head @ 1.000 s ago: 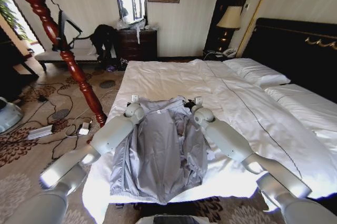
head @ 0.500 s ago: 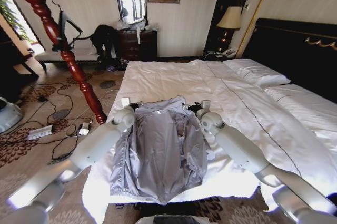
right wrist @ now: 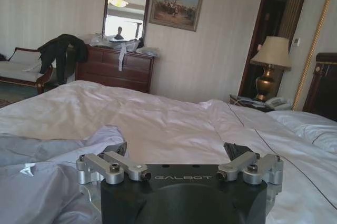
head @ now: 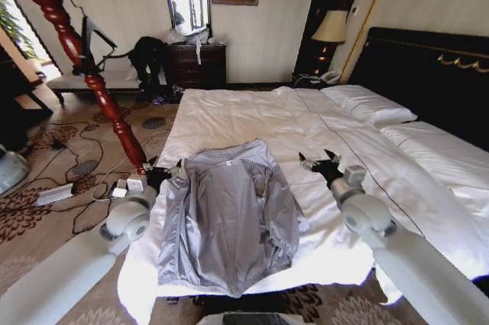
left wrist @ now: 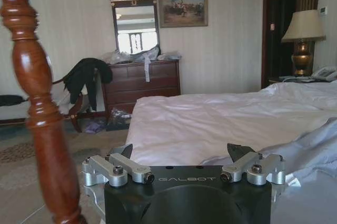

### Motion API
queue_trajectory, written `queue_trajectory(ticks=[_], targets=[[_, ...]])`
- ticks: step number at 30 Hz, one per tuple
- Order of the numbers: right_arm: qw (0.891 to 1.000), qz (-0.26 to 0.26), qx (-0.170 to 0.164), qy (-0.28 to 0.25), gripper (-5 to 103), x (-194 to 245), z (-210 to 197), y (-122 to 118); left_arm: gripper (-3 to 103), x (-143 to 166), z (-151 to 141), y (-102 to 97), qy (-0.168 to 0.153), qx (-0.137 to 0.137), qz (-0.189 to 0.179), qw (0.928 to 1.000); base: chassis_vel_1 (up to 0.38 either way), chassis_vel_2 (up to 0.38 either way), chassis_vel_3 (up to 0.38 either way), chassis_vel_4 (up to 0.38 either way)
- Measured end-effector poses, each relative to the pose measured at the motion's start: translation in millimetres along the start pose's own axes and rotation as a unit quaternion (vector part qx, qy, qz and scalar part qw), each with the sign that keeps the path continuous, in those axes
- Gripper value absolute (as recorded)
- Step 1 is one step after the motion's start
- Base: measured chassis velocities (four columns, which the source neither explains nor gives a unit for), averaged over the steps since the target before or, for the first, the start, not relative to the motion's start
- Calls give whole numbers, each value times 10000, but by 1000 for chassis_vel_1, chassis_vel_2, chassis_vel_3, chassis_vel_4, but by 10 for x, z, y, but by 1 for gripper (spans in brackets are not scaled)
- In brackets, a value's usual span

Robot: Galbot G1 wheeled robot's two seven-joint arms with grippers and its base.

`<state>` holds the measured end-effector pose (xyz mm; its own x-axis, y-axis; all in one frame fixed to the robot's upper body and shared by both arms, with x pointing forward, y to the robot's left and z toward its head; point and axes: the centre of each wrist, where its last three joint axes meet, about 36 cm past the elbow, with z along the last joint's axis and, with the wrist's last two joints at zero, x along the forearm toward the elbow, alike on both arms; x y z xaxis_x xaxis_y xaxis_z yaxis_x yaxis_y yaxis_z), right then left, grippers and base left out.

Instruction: Pick up the clothes from the bed and hang them on the clothes hanger.

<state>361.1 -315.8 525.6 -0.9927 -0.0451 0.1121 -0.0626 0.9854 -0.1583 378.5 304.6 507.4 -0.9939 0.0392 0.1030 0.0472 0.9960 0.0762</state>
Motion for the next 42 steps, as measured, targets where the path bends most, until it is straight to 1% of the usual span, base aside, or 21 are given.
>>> queue_trajectory(ticks=[3,5,7,11,12,15,19,20,22,25,27,28,30,31,33,34,35,37,38,40,42], targets=[[10000,24,-5,22,100,246,61,108,100,328,59,42,6,22,-27,10000,0,0,0,0],[9999,119,12,102,100,434,125,152,100,538,33,71,-144,93,82,9998,0,0,0,0],[9998,136,18,151,100,486,143,161,100,572,21,105,-221,120,85,9996,0,0,0,0],[9991,283,167,267,100,616,119,76,100,653,43,181,-700,266,-64,9972,0,0,0,0],[9991,283,167,267,100,616,119,76,100,653,43,181,-700,266,-64,9972,0,0,0,0],[9985,413,150,313,100,689,177,44,100,718,173,111,-923,413,-207,9947,0,0,0,0],[9986,416,80,303,100,706,234,59,100,757,329,19,-815,532,-278,9949,0,0,0,0],[9987,420,60,286,100,758,291,77,100,831,393,-70,-778,508,-282,9953,0,0,0,0],[9988,401,35,277,100,792,299,97,100,883,382,-132,-767,531,-254,9953,0,0,0,0],[9992,348,-1,185,100,827,263,131,100,960,266,-230,-769,560,-133,9954,0,0,0,0],[9994,328,-51,133,100,823,245,162,100,949,70,-218,-700,627,-138,9955,0,0,0,0],[9994,328,-51,133,100,823,245,162,100,949,70,-218,-700,627,-138,9955,0,0,0,0],[9994,323,-69,127,100,832,240,178,100,937,-83,-170,-474,771,-133,9958,0,0,0,0],[9994,313,-82,134,100,859,233,196,100,881,-239,-70,-402,771,-154,9961,0,0,0,0],[9994,313,-95,141,100,880,228,206,100,837,-325,-8,-445,712,-153,9964,0,0,0,0],[9993,321,-108,143,100,902,217,214,100,775,-438,56,-509,689,-183,9962,0,0,0,0],[9993,326,-111,141,100,908,213,216,100,756,-480,72,-525,701,-194,9960,0,0,0,0],[9991,375,-101,140,100,936,194,215,100,678,-758,138,-601,818,-290,9944,0,0,0,0],[9991,375,-101,140,100,936,194,215,100,678,-758,138,-601,818,-290,9944,0,0,0,0],[9992,373,-95,121,100,912,182,212,100,677,-949,204,-644,735,-515,9939,0,0,0,0],[9993,338,-86,130,100,864,188,210,100,694,-1114,279,-586,681,-731,9933,0,0,0,0]])
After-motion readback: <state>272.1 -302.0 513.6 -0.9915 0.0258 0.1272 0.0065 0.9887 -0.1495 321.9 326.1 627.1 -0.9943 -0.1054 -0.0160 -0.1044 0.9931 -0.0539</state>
